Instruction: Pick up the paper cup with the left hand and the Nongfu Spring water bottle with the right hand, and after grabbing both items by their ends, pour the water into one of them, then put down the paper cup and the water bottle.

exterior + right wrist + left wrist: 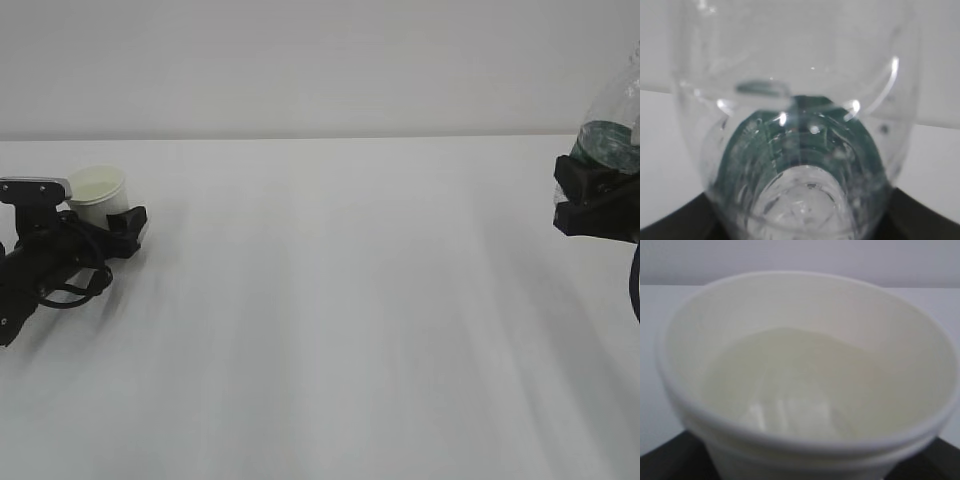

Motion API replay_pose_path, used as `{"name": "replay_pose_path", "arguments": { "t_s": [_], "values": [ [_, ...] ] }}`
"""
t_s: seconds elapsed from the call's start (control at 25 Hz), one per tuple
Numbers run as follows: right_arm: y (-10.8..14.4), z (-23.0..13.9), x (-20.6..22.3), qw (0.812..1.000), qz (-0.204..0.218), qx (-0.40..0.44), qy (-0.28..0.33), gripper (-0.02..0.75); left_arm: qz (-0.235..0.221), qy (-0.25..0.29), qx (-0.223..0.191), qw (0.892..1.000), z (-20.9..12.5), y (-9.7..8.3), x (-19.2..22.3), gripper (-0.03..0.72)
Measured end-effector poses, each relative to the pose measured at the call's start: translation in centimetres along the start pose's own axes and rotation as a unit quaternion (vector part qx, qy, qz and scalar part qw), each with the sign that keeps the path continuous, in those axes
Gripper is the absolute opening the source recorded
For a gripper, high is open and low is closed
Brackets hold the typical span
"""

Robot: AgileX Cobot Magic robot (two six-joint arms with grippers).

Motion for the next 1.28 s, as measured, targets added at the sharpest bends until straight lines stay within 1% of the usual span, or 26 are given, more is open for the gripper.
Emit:
{"name": "replay_pose_path", "arguments": {
  "t_s": [0.28, 0.64, 1.0, 1.28],
  "values": [
    [0.0, 0.0, 0.0, 1.0, 0.0, 0.001, 0.0, 0.419, 0.0, 0.004, 0.0, 1.0, -0.1, -0.1, -0.3, 0.596],
    [0.0, 0.0, 0.0, 1.0, 0.001, 0.0, 0.0, 0.419, 0.001, 0.0, 0.004, 1.0, 1.4, -0.5, -1.8, 0.593],
    [0.0, 0.1, 0.0, 1.0, 0.001, 0.011, -0.002, 0.419, 0.007, 0.02, 0.0, 1.0, 1.3, -0.9, -4.0, 0.588],
    [0.0, 0.1, 0.0, 1.0, 0.001, 0.017, -0.004, 0.419, 0.01, 0.017, 0.002, 1.0, 2.5, -1.4, -6.2, 0.587]
  ]
}}
Point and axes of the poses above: a point on each arm's last joint axis where the gripper is mounted, x pointing out along that axis toward the gripper, y along the wrist's bending axis when the last joint is at zero, z = x × y, the point moved 3 cm from there along x, pointing out along that axis toward the gripper, and after that the axes turned 2 degrees about -x, right-handed, at the moved point
